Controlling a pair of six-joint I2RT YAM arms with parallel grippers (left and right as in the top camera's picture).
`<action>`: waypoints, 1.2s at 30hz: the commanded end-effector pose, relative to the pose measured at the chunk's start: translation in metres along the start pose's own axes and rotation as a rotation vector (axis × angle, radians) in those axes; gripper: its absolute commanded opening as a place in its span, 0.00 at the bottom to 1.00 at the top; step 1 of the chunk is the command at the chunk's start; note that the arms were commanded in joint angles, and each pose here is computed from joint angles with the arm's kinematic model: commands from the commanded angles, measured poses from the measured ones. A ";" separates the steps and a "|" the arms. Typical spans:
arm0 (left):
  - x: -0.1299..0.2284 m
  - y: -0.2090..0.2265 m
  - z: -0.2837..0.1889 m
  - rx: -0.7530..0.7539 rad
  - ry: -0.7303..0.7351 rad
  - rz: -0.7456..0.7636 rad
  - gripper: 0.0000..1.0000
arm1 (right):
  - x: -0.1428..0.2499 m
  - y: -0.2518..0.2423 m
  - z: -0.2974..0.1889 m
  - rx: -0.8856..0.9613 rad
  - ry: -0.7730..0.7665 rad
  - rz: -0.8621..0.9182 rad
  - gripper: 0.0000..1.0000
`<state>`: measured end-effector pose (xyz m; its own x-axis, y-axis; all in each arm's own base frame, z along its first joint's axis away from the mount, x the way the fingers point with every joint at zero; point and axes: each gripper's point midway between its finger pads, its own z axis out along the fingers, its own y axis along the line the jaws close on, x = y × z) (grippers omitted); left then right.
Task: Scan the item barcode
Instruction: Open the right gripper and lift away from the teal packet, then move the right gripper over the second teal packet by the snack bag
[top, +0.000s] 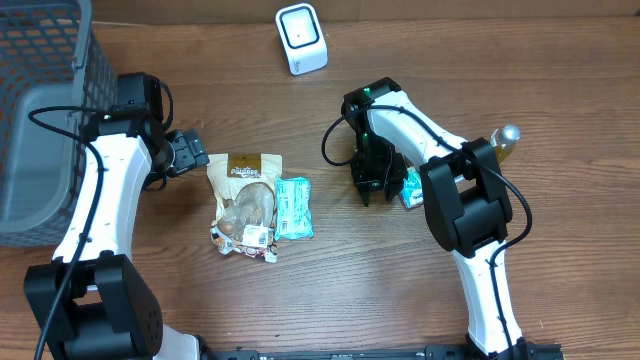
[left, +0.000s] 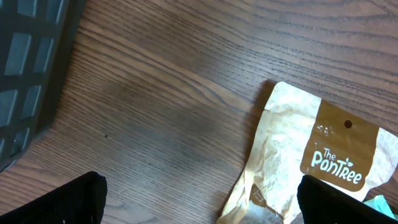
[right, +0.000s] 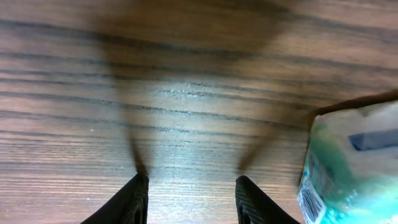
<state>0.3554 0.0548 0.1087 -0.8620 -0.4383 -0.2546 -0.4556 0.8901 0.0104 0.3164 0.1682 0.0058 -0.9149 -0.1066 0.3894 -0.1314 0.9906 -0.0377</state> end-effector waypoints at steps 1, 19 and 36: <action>-0.004 -0.001 -0.009 0.011 -0.026 0.020 1.00 | -0.004 0.007 -0.041 -0.038 -0.121 -0.015 0.42; -0.004 -0.001 -0.009 0.011 -0.026 0.020 0.99 | 0.032 0.065 -0.221 -0.341 -0.734 -0.193 0.37; -0.004 -0.001 -0.009 0.011 -0.026 0.020 1.00 | 0.018 0.110 -0.103 -0.371 -0.617 -0.167 0.60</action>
<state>0.3555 0.0548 0.1087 -0.8619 -0.4383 -0.2550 -0.4556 0.8901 0.0103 0.3331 0.2808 0.1160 -0.9459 -0.2094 -0.2480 -0.2819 0.9086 0.3083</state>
